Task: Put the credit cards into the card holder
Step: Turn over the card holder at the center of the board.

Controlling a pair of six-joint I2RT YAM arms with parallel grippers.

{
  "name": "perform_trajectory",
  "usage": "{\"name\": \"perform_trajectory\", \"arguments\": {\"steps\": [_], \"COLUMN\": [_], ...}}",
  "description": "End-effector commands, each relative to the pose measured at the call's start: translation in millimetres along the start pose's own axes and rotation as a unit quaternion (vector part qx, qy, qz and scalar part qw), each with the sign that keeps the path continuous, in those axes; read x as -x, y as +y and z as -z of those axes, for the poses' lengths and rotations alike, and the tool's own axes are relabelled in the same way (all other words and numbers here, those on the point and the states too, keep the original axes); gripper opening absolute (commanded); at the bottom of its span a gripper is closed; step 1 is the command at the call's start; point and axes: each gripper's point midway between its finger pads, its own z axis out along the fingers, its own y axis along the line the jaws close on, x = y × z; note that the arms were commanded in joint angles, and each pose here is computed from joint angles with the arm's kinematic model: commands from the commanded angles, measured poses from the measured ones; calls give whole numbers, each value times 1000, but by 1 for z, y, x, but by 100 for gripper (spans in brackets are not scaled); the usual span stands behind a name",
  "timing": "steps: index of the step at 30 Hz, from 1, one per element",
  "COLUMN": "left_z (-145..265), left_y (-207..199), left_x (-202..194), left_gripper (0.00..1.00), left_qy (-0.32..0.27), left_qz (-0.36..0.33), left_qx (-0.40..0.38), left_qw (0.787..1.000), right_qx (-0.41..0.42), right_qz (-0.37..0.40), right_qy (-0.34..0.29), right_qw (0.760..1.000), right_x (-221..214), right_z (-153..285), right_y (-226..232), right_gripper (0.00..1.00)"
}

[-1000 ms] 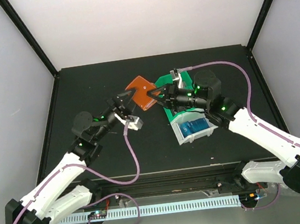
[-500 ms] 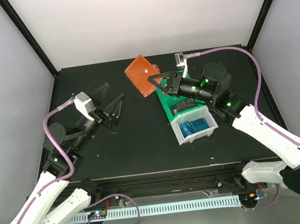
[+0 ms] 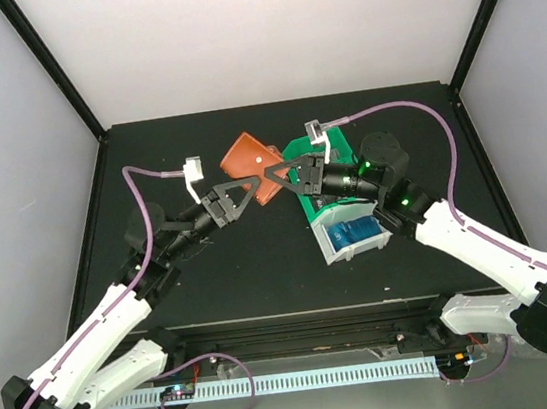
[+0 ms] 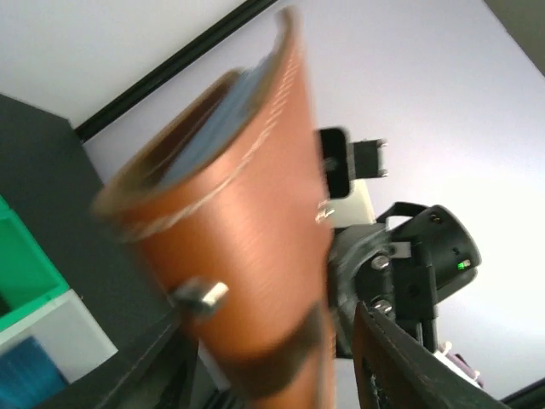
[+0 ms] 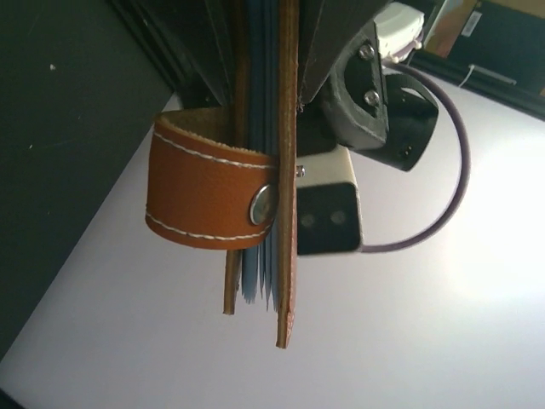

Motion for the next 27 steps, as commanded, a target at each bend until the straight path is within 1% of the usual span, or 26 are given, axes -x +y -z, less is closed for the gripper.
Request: {"name": "perform_trajectory", "arguments": {"steps": [1, 3, 5, 6, 7, 8, 10, 12, 14, 17, 19, 21, 23, 25, 27], "left_z": [5, 5, 7, 7, 9, 10, 15, 21, 27, 36, 42, 46, 49, 51, 52], "left_y": [-28, -21, -12, -6, 1, 7, 20, 27, 33, 52, 53, 42, 32, 25, 21], "left_x": [9, 8, 6, 4, 2, -2, -12, -26, -45, -74, -86, -97, -100, -98, -97], "left_gripper": [45, 33, 20, 10, 3, 2, 2, 2, 2, 1, 2, 1, 1, 1, 2], "left_qy": [-16, -20, -21, -19, -15, -9, 12, 43, 90, 157, 187, 209, 212, 201, 190], "left_qz": [8, 5, -5, -10, -17, -27, -61, -111, -169, -226, -254, -285, -320, -349, -365], "left_qx": [-51, -39, -21, -7, 9, 23, 51, 58, 53, 56, 38, -4, -37, -54, -61], "left_qw": [999, 999, 1000, 1000, 1000, 999, 997, 991, 980, 960, 948, 935, 923, 914, 909], "right_qx": [39, 37, 30, 18, 3, -26, -80, -135, -166, -178, -182, -190, -183, -170, -169], "right_qz": [8, 7, 13, 17, 22, 25, 43, 62, 81, 94, 97, 96, 92, 87, 81], "right_qy": [23, 29, 33, 33, 32, 33, 23, 11, -1, -7, 2, 21, 57, 89, 105], "right_qw": [999, 999, 999, 999, 999, 999, 996, 989, 983, 979, 979, 977, 977, 978, 977], "right_x": [-13, -18, -23, -26, -28, -32, -36, -37, -38, -39, -39, -41, -49, -58, -65], "right_z": [-3, -3, 0, 1, 4, 7, 18, 31, 43, 52, 52, 48, 42, 36, 34], "right_y": [9, 5, -1, -7, -14, -27, -48, -69, -78, -79, -77, -77, -78, -78, -83], "right_gripper": [9, 11, 16, 21, 29, 38, 52, 60, 65, 67, 68, 69, 70, 70, 70]}}
